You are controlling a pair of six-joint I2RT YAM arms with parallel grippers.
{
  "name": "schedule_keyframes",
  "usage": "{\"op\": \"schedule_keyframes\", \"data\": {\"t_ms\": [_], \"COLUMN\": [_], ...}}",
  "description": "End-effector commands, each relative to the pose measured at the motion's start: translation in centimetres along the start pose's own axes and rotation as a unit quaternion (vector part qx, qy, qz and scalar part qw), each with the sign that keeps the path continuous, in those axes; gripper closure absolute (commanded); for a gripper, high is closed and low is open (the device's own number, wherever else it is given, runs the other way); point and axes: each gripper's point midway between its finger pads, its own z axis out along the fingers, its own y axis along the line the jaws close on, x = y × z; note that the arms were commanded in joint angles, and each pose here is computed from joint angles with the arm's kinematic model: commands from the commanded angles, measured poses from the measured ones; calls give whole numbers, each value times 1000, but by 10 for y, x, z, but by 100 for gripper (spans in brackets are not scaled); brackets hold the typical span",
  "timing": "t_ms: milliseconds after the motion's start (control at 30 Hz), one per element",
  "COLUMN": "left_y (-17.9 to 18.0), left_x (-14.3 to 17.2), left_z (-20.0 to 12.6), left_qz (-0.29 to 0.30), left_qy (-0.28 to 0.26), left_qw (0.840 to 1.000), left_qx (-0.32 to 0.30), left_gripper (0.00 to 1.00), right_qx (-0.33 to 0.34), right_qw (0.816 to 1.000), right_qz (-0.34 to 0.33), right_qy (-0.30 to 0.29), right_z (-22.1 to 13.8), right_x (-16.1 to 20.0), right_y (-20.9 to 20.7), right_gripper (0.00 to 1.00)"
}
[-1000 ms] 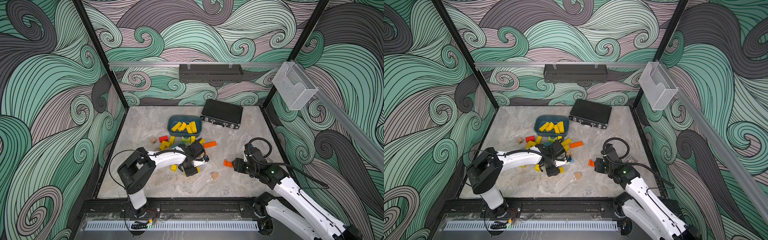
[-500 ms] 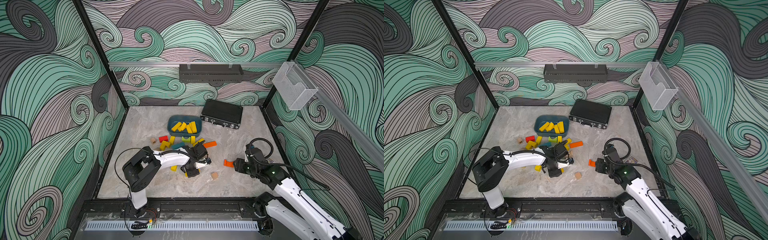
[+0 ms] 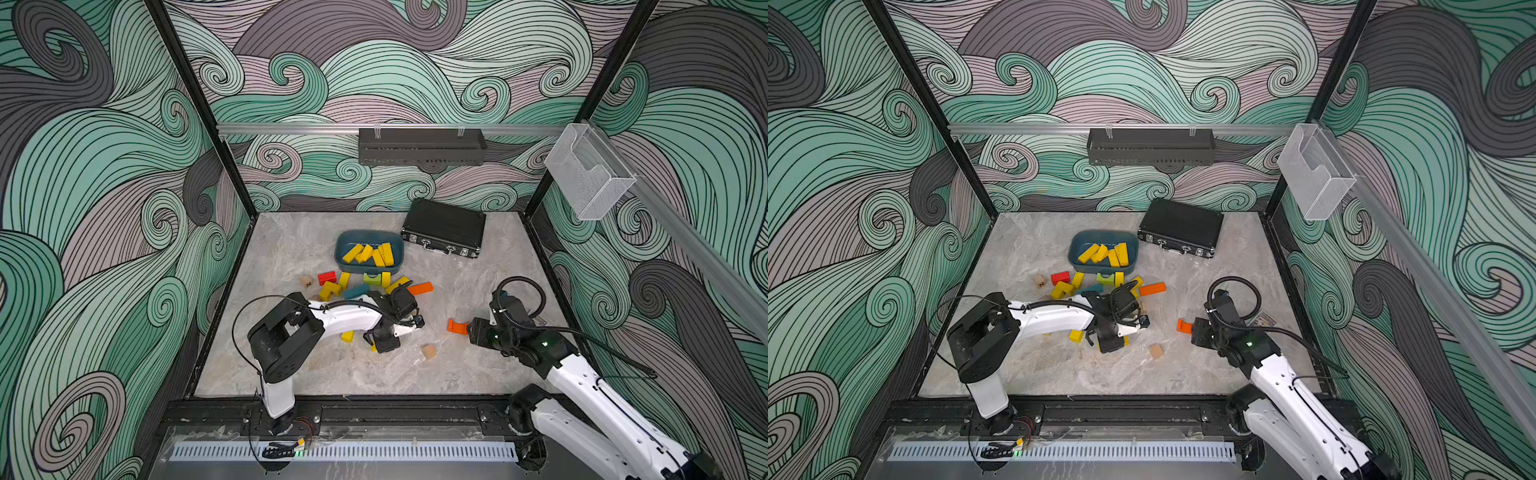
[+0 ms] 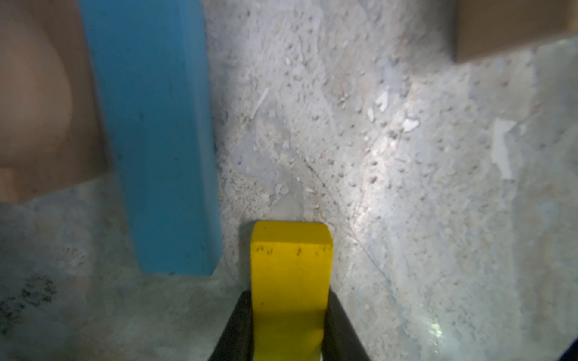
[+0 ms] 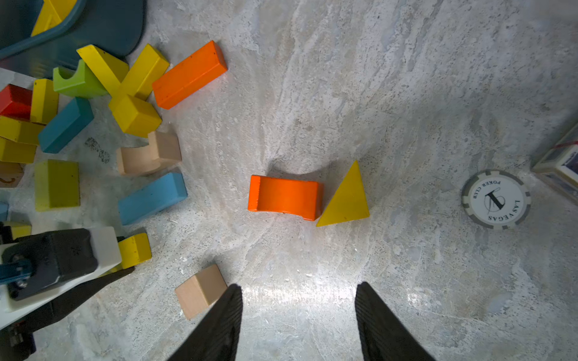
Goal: Pick out the yellow building blocks
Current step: Pick up the building block from the center of the board, then place the building block in the storage box.
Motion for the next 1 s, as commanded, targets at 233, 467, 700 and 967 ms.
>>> {"op": "schedule_keyframes", "data": {"t_ms": [233, 467, 700, 967], "left_y": [38, 97, 193, 281], "left_x": [-29, -42, -38, -33], "left_z": [-91, -144, -164, -130], "left_qz": [-16, -75, -168, -229], "left_qy": [-57, -119, -159, -148], "left_qw": [997, 987, 967, 955], "left_qx": [-49, -83, -110, -122], "left_gripper": [90, 88, 87, 86], "right_qx": [45, 59, 89, 119], "right_qw": [999, 998, 995, 992], "right_qz": [13, 13, 16, 26], "right_qy": [1, 34, 50, 38], "right_z": [6, 21, 34, 40], "right_x": [-1, 5, 16, 18], "right_y": [-16, -19, -31, -44], "right_gripper": [40, 39, 38, 37]}}
